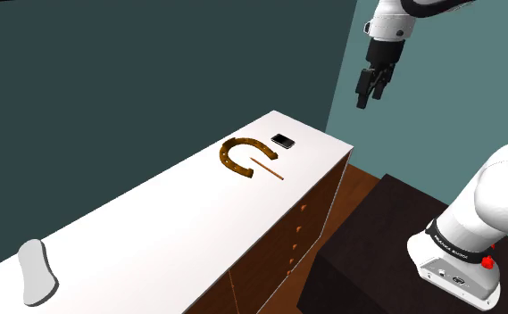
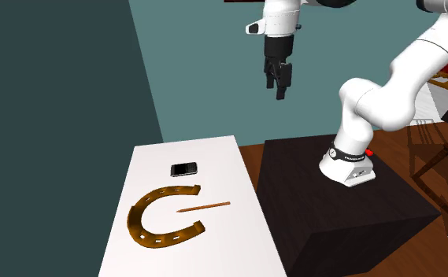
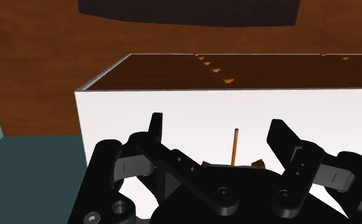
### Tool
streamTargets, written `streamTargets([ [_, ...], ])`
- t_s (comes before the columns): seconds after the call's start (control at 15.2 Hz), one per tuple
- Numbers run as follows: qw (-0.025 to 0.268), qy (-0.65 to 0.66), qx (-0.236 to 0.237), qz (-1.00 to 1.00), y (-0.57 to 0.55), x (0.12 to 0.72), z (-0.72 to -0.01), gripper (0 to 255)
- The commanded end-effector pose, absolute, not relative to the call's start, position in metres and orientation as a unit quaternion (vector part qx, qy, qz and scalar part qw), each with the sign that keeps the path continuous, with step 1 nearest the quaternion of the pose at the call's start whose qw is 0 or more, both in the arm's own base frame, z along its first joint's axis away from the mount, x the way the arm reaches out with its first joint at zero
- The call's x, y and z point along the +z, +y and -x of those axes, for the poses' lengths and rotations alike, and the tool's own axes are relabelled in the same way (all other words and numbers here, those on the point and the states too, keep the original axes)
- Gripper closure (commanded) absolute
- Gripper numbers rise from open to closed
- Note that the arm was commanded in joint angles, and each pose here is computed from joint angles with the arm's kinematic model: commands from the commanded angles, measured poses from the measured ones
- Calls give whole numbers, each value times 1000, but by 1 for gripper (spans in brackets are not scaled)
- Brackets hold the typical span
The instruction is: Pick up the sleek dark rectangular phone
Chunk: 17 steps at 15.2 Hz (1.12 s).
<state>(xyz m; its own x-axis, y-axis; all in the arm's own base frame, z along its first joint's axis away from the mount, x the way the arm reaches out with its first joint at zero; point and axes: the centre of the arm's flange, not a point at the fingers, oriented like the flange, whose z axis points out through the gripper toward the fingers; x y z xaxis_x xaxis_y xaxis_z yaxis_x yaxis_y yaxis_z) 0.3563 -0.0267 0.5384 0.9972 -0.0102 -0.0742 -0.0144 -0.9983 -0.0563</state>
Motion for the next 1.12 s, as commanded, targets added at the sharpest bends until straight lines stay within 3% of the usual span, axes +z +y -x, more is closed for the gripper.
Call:
streamTargets([
  [0.0, 28, 0, 34, 999, -29, 522, -375, 0],
  [1.06, 28, -48, 25, 998, -51, 381, -528, 0],
])
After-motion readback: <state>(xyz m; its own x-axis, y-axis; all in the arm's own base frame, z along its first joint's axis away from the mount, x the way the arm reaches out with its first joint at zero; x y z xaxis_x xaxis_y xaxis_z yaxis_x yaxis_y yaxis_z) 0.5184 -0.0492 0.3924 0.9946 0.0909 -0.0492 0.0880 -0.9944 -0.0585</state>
